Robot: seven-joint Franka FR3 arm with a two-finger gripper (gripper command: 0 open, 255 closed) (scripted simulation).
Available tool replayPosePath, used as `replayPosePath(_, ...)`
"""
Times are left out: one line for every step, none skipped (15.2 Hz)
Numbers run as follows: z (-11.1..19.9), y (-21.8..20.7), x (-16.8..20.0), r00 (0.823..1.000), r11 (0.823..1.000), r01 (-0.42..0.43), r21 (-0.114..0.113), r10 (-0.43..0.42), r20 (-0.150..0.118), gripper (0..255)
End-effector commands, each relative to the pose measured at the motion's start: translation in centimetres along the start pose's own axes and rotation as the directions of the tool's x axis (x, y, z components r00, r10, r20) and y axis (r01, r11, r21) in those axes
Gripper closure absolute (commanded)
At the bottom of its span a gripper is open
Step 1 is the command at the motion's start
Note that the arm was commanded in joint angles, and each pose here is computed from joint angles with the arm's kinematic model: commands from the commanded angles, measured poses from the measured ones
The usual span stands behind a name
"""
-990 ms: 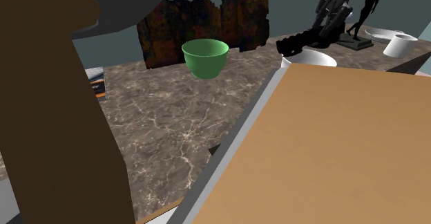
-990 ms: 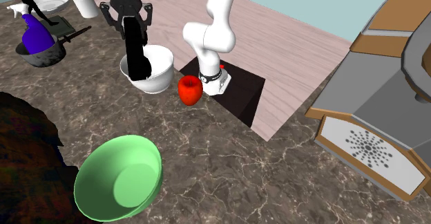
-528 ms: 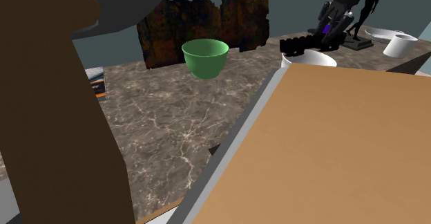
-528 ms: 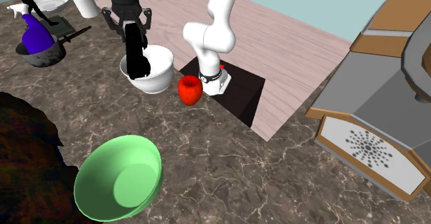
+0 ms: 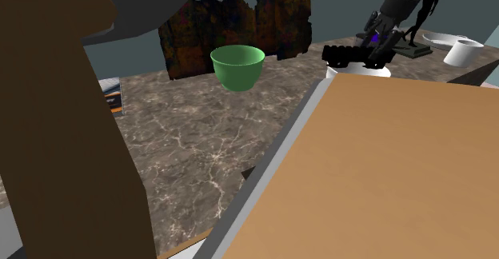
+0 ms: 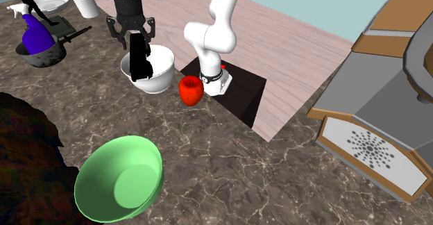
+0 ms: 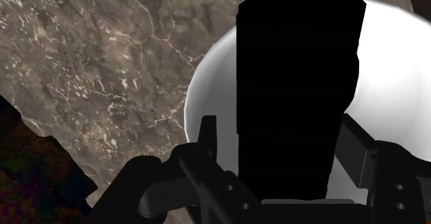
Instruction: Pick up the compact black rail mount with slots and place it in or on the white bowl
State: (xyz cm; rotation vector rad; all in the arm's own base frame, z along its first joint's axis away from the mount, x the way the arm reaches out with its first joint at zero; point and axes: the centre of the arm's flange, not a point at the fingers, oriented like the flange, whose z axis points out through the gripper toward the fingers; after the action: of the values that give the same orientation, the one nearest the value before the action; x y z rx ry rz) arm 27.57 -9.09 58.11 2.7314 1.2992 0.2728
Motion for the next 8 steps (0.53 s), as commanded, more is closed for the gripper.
replayPosePath(1.62,-0.16,0.15,1.0,1.0,0.005,0.028,-0.005,0.017,255)
replayPosePath(1.61,-0.16,0.15,1.0,1.0,0.005,0.028,-0.005,0.017,255)
replayPosePath(1.61,-0.16,0.15,1.0,1.0,0.005,0.028,-0.005,0.017,255)
replayPosePath(1.62,-0.16,0.15,1.0,1.0,0.005,0.028,-0.005,0.017,255)
replayPosePath(1.61,-0.16,0.15,1.0,1.0,0.005,0.028,-0.005,0.017,255)
replayPosePath(1.62,-0.16,0.15,1.0,1.0,0.005,0.028,-0.005,0.017,255)
replayPosePath(1.62,-0.16,0.15,1.0,1.0,0.005,0.028,-0.005,0.017,255)
replayPosePath(1.58,-0.05,0.24,1.0,1.0,0.005,0.027,-0.005,0.017,0)
